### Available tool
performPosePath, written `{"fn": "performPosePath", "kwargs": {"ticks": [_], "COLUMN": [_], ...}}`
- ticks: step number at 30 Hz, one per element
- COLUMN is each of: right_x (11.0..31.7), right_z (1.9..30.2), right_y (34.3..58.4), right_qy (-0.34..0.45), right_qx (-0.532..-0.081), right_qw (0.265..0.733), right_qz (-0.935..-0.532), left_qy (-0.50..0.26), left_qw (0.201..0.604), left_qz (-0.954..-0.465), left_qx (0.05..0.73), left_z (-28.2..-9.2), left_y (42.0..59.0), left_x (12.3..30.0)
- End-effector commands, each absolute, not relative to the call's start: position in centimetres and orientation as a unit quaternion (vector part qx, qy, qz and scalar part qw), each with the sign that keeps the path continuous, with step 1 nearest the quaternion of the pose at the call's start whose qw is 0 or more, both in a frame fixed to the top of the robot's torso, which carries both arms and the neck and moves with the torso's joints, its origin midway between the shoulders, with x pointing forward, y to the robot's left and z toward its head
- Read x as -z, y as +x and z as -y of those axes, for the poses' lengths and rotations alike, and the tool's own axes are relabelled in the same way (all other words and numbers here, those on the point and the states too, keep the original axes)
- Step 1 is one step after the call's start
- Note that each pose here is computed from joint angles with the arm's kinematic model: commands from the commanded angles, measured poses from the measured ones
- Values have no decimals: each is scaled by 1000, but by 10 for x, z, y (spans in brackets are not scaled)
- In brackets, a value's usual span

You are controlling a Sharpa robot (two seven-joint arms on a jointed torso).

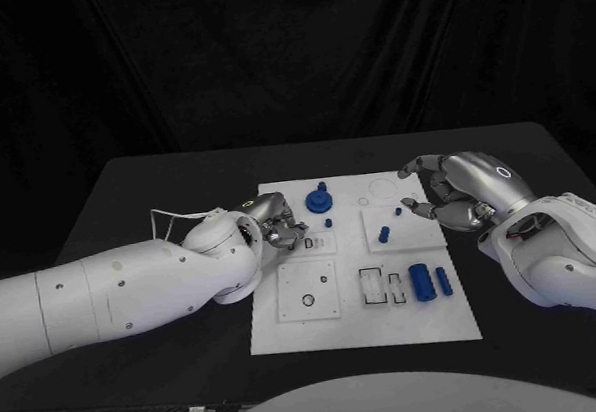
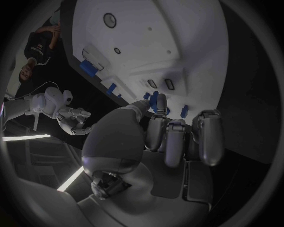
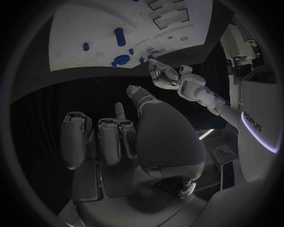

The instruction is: Assemble the parts on the task board

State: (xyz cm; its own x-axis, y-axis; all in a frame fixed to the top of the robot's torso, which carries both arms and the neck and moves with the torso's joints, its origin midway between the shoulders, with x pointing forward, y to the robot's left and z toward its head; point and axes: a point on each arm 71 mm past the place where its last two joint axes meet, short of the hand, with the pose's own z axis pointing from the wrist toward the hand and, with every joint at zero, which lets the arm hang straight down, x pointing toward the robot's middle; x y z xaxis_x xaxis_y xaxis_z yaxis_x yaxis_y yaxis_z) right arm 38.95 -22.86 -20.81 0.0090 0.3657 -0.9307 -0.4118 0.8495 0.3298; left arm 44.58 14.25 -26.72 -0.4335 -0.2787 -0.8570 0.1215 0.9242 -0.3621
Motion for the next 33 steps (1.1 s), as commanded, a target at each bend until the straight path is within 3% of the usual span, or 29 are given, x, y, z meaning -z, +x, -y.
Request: {"fn": "performPosePath", "kwargs": {"ticks": [1, 33], "right_x": [207, 207], "right_z": [229, 229], "right_y": [388, 388], "right_qy": [-15, -16], "right_qx": [-277, -276], "right_qw": [715, 715], "right_qz": [-641, -642], "left_qy": [-37, -30], "left_qw": [543, 522], "left_qz": [-814, -830], "left_qx": [200, 193], "left_z": [-139, -137], "left_y": [446, 439], "left_x": [265, 281]}}
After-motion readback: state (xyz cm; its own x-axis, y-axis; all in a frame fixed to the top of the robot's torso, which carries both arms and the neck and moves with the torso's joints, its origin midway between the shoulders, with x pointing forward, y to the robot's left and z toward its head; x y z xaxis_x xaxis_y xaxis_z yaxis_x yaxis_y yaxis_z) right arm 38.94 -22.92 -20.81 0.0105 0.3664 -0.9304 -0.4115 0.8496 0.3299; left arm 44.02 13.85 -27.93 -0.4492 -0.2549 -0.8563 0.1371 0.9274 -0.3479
